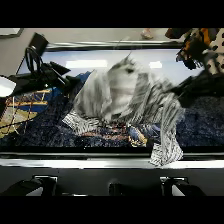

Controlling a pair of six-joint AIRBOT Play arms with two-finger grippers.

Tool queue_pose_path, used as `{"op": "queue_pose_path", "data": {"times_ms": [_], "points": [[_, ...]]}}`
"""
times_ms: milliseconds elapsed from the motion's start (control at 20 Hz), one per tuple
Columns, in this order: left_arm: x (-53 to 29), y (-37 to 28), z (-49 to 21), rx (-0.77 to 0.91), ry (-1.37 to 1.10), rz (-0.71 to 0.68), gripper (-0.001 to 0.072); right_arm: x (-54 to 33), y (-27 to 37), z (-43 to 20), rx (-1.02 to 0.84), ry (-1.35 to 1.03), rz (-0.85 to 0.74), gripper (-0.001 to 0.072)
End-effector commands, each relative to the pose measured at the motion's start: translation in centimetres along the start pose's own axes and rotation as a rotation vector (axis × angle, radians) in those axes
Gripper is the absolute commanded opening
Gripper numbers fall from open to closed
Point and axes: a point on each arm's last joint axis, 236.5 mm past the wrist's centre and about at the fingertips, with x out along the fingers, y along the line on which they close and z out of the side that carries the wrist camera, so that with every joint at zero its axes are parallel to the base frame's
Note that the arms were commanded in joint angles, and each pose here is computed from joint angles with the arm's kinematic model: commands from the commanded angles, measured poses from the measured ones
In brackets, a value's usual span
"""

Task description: Fold the clothes and pants, and hang the long-sleeved shirts on hangers.

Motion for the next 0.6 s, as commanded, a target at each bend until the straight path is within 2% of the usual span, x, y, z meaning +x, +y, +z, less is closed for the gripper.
{"op": "queue_pose_path", "data": {"times_ms": [0, 250, 550], "points": [[-0.9, 1.5, 2.3, -0.199, -0.094, 0.063, 0.0622, -6.7, -5.2, -0.2, 0.221, -0.057, -0.373, 0.0028], [-1.7, 1.2, 3.0, -0.247, -0.116, 0.06, 0.0617, -13.8, -5.7, -3.2, 0.284, -0.024, -0.594, 0.0027], [-1.9, 0.9, 3.1, -0.245, -0.113, 0.055, 0.0615, -23.5, -8.4, -9.2, 0.645, -0.044, -1.008, 0.0027]]}}
